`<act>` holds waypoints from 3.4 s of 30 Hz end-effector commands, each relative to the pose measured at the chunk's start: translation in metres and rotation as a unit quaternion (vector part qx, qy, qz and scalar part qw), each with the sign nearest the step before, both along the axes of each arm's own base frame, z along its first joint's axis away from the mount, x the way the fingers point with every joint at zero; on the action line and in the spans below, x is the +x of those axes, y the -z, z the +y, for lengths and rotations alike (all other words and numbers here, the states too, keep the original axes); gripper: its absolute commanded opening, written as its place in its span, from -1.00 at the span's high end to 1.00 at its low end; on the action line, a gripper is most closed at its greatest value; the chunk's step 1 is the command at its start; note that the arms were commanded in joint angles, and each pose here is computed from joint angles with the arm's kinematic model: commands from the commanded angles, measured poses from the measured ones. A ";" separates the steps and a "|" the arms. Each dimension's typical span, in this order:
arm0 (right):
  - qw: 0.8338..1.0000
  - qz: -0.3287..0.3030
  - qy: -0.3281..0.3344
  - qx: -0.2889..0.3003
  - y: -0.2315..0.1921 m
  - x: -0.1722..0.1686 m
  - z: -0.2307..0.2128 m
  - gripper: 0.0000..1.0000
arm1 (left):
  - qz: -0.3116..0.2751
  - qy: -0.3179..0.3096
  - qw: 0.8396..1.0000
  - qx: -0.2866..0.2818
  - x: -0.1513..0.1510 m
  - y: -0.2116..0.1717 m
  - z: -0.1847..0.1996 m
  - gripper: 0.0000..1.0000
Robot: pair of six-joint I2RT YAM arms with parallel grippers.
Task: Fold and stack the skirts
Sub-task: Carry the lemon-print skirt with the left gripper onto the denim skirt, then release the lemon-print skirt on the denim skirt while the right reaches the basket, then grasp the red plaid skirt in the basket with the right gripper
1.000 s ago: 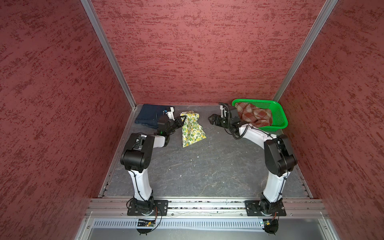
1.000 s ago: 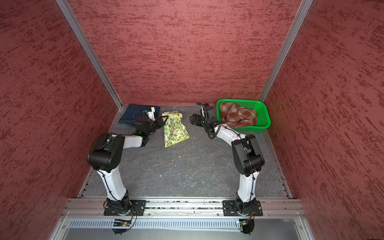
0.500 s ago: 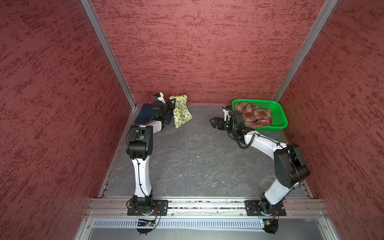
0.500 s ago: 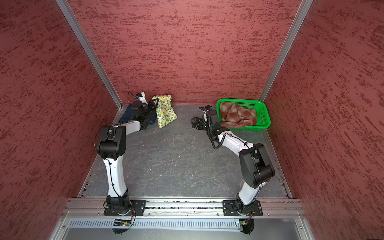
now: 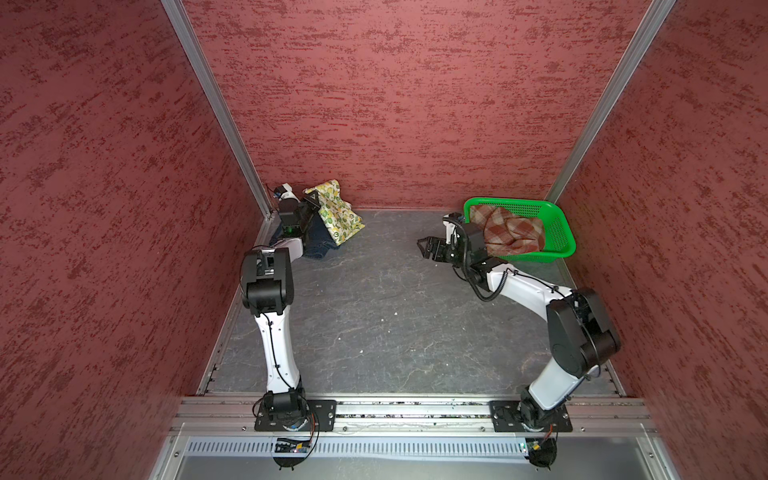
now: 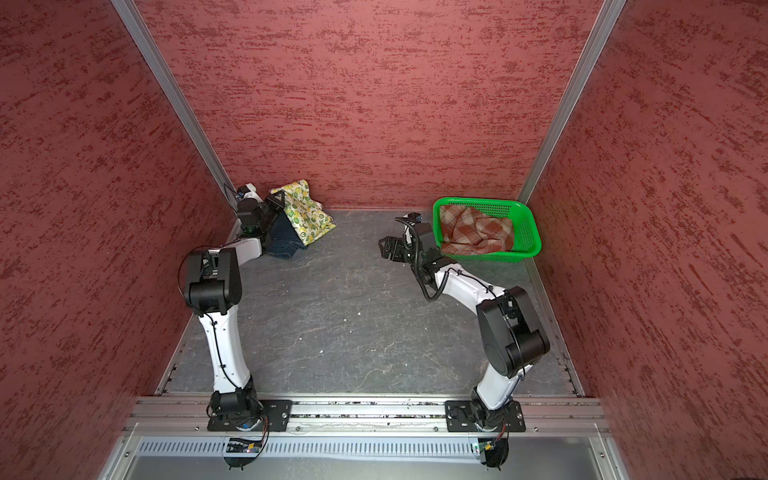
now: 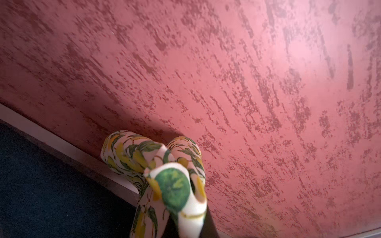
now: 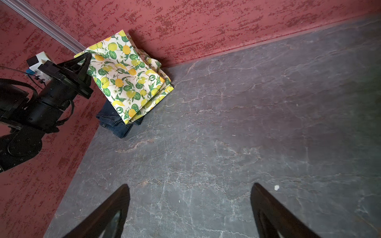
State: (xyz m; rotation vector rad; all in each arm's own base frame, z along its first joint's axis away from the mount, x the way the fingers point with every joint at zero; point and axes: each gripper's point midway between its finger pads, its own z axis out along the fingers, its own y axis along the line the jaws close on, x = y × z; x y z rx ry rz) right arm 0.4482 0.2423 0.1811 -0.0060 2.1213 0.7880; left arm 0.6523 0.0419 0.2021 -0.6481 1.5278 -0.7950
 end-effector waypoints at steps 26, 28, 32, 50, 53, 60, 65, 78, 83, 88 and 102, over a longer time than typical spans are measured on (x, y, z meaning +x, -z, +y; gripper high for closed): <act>1.000 -0.017 -0.002 -0.006 -0.014 -0.008 0.002 -0.86 | 0.221 -0.194 0.947 0.131 -0.076 0.083 0.130 1.00; 1.000 -0.013 0.000 -0.011 -0.012 -0.009 0.001 -0.86 | 0.238 -0.203 0.939 0.141 -0.079 0.088 0.135 1.00; 1.000 -0.010 0.003 -0.015 -0.011 -0.009 -0.001 -0.86 | 0.304 -0.227 0.912 0.157 -0.090 0.108 0.146 0.87; 0.974 0.032 0.188 -0.119 -0.049 0.052 -0.113 -0.95 | 0.248 -0.161 0.935 0.198 -0.080 0.011 0.096 -0.99; 0.962 0.064 0.238 -0.120 -0.043 0.066 -0.154 -0.91 | 0.217 -0.150 0.934 0.241 -0.095 -0.021 0.065 -0.99; 0.929 0.122 0.335 -0.104 -0.022 0.053 -0.224 -0.86 | 0.140 -0.058 0.957 0.249 -0.155 -0.048 -0.024 -0.99; 0.910 0.152 0.372 -0.102 -0.013 0.028 -0.248 -0.82 | 0.136 0.029 0.960 0.242 -0.190 -0.038 -0.078 -0.99; 0.884 0.197 0.418 -0.067 0.015 -0.009 -0.304 -0.70 | 0.146 0.187 0.933 0.270 -0.279 0.002 -0.188 -0.99; 0.884 0.190 0.425 -0.045 0.018 0.004 -0.319 -0.61 | 0.152 0.196 0.937 0.245 -0.297 0.010 -0.196 -0.99; 0.887 0.207 0.412 -0.041 0.029 0.025 -0.320 -0.46 | 0.155 0.202 0.941 0.222 -0.309 0.018 -0.201 -0.99; 0.921 0.016 0.389 -0.002 -0.096 0.059 -0.319 1.00 | 0.152 0.193 0.943 0.224 -0.322 0.011 -0.200 -0.99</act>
